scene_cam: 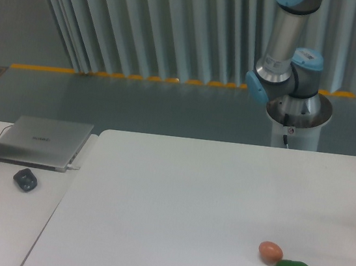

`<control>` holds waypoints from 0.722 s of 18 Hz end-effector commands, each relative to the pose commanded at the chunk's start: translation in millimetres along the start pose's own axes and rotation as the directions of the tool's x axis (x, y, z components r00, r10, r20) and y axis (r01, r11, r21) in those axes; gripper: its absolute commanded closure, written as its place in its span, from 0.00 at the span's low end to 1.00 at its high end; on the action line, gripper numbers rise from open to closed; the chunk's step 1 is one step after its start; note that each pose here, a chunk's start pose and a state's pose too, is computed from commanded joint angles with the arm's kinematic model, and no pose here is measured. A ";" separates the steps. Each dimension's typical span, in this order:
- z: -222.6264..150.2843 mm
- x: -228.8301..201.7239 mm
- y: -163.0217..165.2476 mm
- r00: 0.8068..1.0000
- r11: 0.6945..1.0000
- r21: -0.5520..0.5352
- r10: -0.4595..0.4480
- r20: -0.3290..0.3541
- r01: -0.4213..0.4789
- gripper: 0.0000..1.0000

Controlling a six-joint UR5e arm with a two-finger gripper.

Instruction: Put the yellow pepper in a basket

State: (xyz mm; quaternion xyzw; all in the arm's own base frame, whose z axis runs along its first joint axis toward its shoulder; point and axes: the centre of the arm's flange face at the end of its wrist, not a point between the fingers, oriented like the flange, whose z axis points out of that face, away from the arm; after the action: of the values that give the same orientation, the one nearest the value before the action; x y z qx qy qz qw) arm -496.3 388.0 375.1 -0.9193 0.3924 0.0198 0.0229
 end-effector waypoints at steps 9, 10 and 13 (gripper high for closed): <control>2.9 -5.5 -64.2 0.995 0.995 0.011 -0.103 0.003 0.103 0.00; 1.1 -5.0 -68.0 0.995 0.995 0.007 -0.097 0.006 0.097 0.00; 3.1 -5.7 -70.9 0.996 0.996 0.010 -0.089 0.003 0.089 0.00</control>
State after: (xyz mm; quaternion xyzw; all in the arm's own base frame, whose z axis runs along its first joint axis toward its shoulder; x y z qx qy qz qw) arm -449.1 441.2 374.2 -0.9358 0.3509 0.0185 0.0287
